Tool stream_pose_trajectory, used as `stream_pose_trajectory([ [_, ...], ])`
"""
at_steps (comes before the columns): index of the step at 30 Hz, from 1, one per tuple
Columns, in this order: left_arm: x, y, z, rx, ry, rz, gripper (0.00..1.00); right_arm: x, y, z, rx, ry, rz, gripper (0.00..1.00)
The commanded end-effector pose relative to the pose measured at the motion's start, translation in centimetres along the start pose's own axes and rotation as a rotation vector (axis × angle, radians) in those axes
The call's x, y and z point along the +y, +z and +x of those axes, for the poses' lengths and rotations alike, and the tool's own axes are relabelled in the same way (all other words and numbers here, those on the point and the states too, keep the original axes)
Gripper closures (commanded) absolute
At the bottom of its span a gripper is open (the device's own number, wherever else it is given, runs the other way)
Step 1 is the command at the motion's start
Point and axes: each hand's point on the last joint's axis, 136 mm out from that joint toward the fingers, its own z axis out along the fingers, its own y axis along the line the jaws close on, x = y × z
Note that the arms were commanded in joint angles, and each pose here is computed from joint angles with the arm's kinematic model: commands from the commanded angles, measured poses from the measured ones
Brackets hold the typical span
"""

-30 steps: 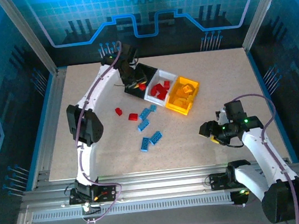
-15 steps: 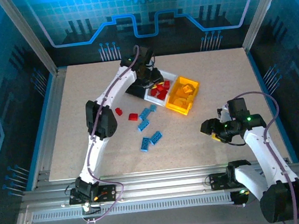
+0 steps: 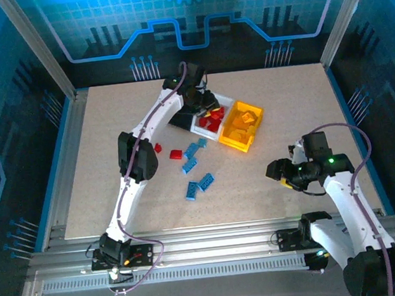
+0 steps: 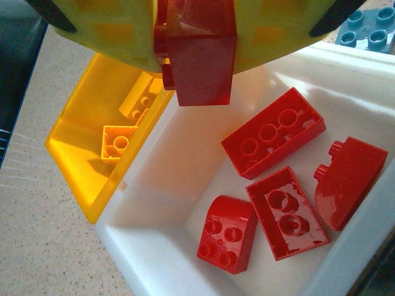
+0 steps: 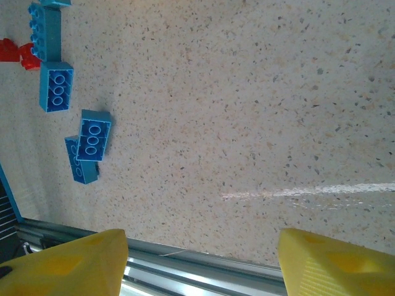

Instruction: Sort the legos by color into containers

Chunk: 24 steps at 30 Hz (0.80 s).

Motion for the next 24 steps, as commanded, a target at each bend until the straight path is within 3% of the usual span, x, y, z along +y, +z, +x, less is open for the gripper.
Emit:
stream_pose_trajectory([
  [1,-0.4,0.4,0.4,0.02,-0.008,0.012,0.81,-0.1,-0.1,0.4,0.015,0.016,-0.012,0.33],
  [15,-0.1,-0.5,0.1,-0.005,0.013,-0.023,0.49,0.0,0.0,0.4,0.025,0.015,-0.024,0.33],
  [24,-0.5,-3.9,0.4,-0.043,0.072,-0.047,0.41,0.2,0.1,0.4,0.033,0.015,-0.033,0.33],
])
